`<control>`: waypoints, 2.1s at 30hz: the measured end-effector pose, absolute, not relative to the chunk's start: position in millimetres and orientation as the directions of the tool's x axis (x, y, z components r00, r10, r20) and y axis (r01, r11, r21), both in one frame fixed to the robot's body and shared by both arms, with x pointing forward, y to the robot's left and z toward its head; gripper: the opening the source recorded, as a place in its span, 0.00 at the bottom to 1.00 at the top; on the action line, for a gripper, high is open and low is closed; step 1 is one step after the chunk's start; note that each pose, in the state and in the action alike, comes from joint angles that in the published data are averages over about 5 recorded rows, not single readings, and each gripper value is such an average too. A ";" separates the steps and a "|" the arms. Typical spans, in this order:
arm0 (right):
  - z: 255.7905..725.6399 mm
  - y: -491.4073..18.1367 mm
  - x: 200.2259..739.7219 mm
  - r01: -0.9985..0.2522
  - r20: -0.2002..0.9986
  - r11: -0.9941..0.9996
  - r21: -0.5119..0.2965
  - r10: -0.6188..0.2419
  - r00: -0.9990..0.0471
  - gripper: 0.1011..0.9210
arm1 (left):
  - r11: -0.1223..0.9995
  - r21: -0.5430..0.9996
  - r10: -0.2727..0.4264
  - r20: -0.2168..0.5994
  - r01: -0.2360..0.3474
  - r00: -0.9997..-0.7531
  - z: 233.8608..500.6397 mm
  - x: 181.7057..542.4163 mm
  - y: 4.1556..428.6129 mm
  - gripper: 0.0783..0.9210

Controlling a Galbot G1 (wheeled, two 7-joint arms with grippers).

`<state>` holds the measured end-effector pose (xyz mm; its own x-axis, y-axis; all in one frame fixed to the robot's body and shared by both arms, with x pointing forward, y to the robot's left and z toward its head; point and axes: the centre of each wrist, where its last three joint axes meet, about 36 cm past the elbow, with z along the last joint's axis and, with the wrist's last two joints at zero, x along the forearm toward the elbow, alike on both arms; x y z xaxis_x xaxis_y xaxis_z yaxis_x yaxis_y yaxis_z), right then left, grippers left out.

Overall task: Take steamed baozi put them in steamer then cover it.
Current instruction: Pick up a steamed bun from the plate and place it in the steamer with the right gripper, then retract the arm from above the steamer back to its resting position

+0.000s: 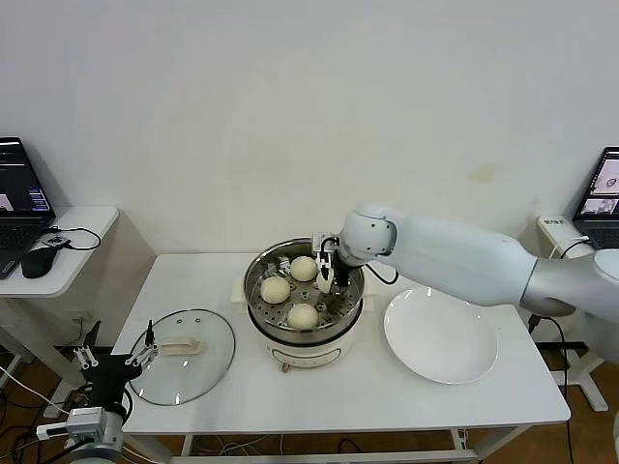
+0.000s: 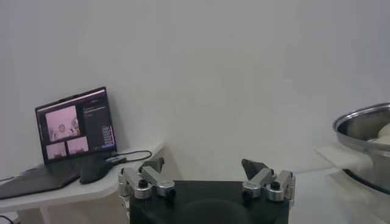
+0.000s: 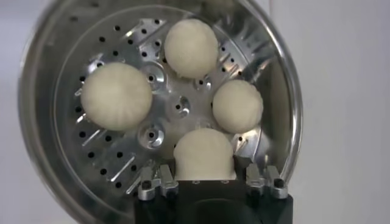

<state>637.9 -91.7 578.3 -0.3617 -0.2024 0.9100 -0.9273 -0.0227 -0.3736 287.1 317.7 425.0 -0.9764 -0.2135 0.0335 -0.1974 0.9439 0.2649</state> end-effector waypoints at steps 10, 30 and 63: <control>574.6 -91.9 635.9 -0.928 0.909 -0.012 -0.372 -0.206 -0.362 0.81 | 0.944 0.266 -0.213 0.028 -0.198 -0.977 427.5 286.6 317.5 0.88; 616.8 -159.8 588.4 -0.844 0.708 0.223 -0.488 -0.464 -0.532 0.88 | 0.947 0.258 -0.201 0.022 -0.189 -0.979 430.5 288.7 312.2 0.88; 421.7 -338.4 379.3 -0.128 -0.139 0.979 -0.161 -0.151 -0.979 0.88 | 0.765 0.639 -0.089 -0.008 -0.073 -0.996 378.5 305.4 309.1 0.88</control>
<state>379.3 -338.4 421.7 -0.9787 -0.1513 -0.1388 -0.1285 0.9786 -0.1609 305.4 309.1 378.5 -0.9960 -0.0887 -0.0076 -0.0731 0.7654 0.6395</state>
